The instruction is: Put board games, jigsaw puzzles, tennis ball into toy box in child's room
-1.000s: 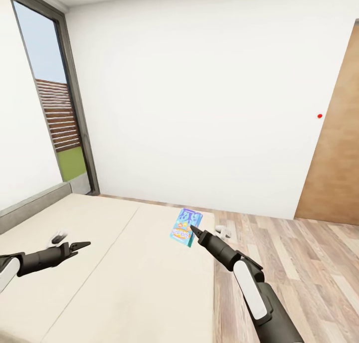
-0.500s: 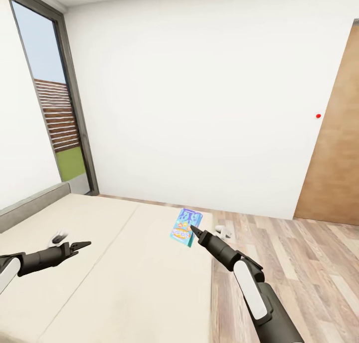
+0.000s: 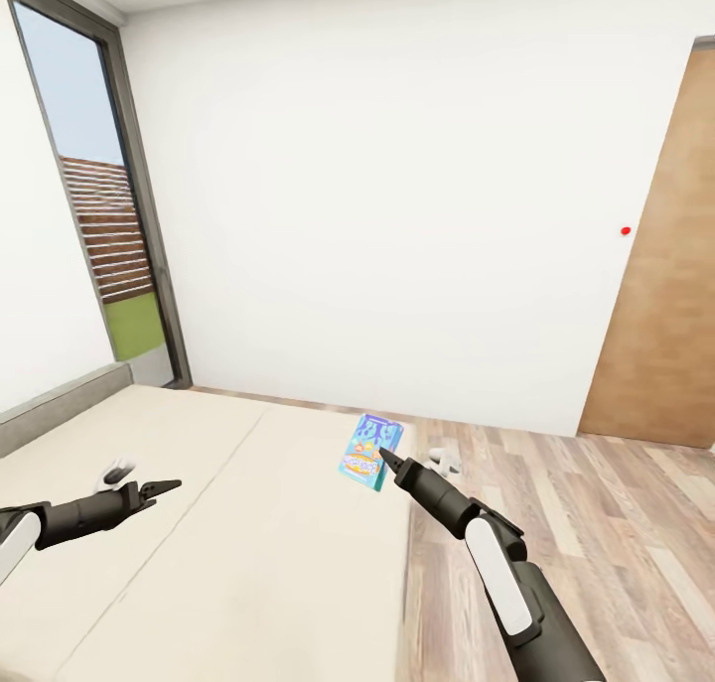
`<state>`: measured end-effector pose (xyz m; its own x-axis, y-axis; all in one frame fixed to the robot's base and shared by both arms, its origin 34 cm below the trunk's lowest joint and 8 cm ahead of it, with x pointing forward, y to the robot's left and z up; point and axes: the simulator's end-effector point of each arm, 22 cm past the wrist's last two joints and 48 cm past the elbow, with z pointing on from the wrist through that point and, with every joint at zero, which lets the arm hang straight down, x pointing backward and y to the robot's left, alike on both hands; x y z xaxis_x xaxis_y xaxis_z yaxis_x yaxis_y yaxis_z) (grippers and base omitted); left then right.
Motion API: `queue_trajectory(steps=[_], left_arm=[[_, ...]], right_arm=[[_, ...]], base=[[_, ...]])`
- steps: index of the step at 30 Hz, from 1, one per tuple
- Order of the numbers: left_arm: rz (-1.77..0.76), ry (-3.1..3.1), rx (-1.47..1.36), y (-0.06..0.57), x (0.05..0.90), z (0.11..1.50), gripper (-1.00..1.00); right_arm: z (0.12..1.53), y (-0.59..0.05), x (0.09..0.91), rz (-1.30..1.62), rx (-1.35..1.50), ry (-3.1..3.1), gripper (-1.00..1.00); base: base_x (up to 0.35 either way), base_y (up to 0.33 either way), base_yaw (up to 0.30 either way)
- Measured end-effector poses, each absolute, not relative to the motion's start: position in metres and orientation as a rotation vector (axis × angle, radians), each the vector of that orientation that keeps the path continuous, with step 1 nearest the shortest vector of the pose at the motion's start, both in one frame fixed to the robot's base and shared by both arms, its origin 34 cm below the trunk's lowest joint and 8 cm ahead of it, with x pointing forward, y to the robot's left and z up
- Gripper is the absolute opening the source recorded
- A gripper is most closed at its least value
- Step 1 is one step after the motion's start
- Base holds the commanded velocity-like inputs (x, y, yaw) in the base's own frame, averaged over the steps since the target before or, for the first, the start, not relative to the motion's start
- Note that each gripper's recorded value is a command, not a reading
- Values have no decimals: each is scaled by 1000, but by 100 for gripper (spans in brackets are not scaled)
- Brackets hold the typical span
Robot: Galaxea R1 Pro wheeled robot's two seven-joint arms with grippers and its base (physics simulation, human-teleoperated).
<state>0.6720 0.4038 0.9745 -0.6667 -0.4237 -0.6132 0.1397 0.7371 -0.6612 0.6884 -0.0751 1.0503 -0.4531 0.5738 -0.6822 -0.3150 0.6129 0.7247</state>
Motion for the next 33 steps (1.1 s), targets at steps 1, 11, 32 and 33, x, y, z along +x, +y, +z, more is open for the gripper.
queue_trajectory(steps=[1, 11, 32, 33], left_arm=[[-892, 2130, -214, 404, 672, 975, 100], [-892, 2130, -214, 404, 672, 975, 100], [-893, 2131, -214, 403, 672, 974, 100], [-893, 2130, -214, 403, 672, 974, 100]], right_arm=[[1050, -75, 688, 1035, 211, 1766, -100], [1050, -75, 688, 1036, 211, 1766, -100], [1050, -76, 689, 1035, 213, 1766, -100], [1050, -76, 689, 1035, 213, 1767, -100]], base=[[0, -275, 0], [-1, -218, 0], [-52, -123, 0], [-5, -274, 0]])
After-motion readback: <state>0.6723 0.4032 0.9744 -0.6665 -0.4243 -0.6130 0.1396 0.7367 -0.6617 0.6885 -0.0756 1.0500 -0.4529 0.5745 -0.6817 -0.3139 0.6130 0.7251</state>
